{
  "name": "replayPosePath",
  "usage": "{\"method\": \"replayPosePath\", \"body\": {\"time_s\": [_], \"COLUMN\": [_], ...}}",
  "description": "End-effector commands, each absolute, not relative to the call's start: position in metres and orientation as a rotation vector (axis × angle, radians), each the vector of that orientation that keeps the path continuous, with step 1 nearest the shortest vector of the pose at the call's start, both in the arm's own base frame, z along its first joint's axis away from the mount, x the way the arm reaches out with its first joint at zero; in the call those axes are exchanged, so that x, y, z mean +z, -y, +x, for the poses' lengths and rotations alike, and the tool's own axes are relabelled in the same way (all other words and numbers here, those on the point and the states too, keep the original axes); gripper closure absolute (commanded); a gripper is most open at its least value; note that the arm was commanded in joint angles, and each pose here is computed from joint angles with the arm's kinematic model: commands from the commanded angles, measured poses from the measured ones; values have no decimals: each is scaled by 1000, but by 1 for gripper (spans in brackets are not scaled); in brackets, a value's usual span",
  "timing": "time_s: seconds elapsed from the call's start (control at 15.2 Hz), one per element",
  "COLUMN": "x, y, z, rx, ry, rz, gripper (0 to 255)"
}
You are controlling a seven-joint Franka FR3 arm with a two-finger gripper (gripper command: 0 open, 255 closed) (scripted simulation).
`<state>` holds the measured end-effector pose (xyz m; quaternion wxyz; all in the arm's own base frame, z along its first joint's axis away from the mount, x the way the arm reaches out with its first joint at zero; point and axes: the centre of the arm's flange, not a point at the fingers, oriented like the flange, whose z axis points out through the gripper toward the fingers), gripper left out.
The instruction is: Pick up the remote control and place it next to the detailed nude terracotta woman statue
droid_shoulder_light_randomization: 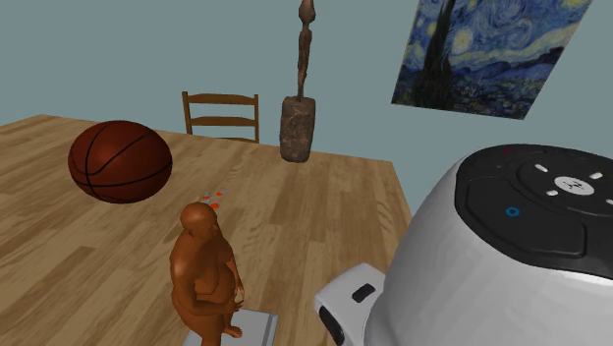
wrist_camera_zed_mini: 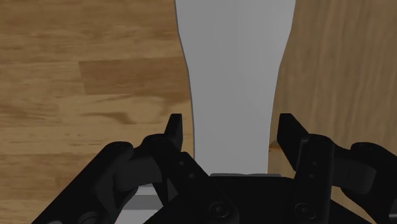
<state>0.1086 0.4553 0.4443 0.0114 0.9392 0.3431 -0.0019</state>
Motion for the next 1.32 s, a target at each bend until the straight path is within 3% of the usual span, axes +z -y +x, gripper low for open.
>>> {"method": "replayPosePath", "body": {"time_s": [0.0, 1.25], "x": [433, 343], "y": [-454, -454], "z": [109, 109], "rx": [-5, -5], "ry": [-1070, -1071], "rz": [2930, 2930], "gripper": [255, 255]}}
